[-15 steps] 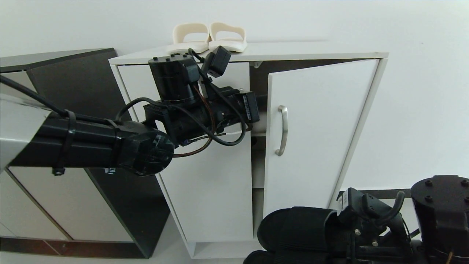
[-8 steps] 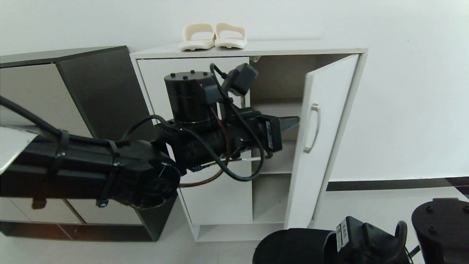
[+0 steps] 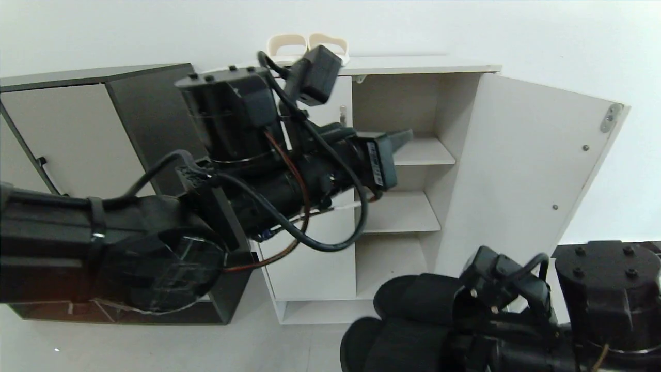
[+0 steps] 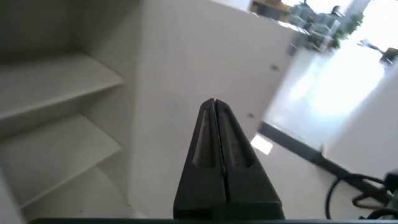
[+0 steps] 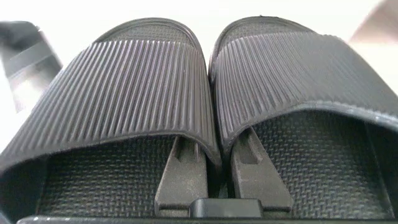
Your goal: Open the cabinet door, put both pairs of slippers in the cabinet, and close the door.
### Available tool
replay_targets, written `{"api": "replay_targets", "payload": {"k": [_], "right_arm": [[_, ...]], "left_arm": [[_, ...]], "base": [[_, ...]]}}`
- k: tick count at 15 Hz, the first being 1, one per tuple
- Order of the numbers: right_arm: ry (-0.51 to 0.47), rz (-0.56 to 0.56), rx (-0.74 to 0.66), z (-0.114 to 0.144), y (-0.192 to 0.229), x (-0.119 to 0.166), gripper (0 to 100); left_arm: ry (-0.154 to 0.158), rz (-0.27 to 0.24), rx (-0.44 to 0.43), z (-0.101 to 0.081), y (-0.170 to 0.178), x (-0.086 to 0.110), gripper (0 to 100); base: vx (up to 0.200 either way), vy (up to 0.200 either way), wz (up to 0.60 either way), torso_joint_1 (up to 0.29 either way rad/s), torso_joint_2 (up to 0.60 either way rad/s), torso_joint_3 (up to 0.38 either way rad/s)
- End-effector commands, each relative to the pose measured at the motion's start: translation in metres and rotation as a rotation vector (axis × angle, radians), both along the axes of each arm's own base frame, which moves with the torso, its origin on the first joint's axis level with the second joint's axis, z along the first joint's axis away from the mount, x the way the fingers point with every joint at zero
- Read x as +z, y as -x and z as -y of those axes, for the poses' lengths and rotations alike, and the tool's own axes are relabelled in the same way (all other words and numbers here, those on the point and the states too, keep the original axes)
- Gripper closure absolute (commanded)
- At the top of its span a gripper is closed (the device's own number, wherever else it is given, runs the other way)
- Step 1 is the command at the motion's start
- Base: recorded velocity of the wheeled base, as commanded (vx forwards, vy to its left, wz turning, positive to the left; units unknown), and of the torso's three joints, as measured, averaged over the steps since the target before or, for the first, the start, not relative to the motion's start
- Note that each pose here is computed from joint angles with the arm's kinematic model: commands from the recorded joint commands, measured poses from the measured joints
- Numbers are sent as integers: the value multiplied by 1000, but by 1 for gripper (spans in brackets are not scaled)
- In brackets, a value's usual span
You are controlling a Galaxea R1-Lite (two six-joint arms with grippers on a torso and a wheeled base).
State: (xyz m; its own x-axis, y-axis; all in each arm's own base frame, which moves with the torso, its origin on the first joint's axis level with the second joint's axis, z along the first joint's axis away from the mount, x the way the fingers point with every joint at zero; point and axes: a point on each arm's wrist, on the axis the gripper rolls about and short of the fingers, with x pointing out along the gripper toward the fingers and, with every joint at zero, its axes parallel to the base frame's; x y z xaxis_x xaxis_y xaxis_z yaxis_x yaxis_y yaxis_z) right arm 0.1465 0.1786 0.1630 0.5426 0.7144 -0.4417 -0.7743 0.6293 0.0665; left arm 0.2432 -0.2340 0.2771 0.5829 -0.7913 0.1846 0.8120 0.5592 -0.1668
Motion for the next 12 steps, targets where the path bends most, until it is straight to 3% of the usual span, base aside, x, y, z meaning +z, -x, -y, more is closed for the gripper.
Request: {"api": "replay_targets", "payload": {"k": [1, 2, 3, 4, 6, 7, 8, 9, 10, 11, 12], "right_arm": [[-56, 9, -226, -18, -42, 1, 100], [-70, 35, -343, -28, -58, 0, 100], [-59, 61, -450, -36, -71, -3, 100], [-48, 71, -522, -42, -81, -8, 100], [-32, 66, -575, -46, -94, -16, 100], [-25, 69, -588, -45, -95, -18, 100], [-27, 78, -612, -45, -99, -17, 100], [-25, 80, -618, -44, -99, -17, 100], [-27, 81, -619, -44, -99, -16, 100], [-23, 80, -617, -43, -98, -17, 100], [-25, 83, -618, -44, -98, -16, 100]], "left_arm": [[27, 16, 138, -53, 27, 16, 100], [-42, -7, 220, -74, 47, 3, 100], [-129, -32, 336, -93, 65, -13, 100], [-177, -42, 457, -113, 85, -23, 100], [-160, -55, 658, -150, 123, -27, 100], [-177, -75, 751, -166, 132, -30, 100], [-234, -137, 948, -200, 151, -43, 100], [-245, -166, 1050, -219, 171, -58, 100], [-243, -172, 1094, -225, 179, -64, 100], [-210, -168, 1235, -238, 207, -87, 100], [-197, -171, 1350, -243, 226, -112, 100]], "base": [[0, 0, 0, 0, 0, 0], [0, 0, 0, 0, 0, 0], [0, 0, 0, 0, 0, 0], [0, 0, 0, 0, 0, 0], [0, 0, 0, 0, 0, 0], [0, 0, 0, 0, 0, 0], [0, 0, 0, 0, 0, 0], [0, 0, 0, 0, 0, 0], [0, 0, 0, 0, 0, 0], [0, 0, 0, 0, 0, 0], [0, 0, 0, 0, 0, 0]]}}
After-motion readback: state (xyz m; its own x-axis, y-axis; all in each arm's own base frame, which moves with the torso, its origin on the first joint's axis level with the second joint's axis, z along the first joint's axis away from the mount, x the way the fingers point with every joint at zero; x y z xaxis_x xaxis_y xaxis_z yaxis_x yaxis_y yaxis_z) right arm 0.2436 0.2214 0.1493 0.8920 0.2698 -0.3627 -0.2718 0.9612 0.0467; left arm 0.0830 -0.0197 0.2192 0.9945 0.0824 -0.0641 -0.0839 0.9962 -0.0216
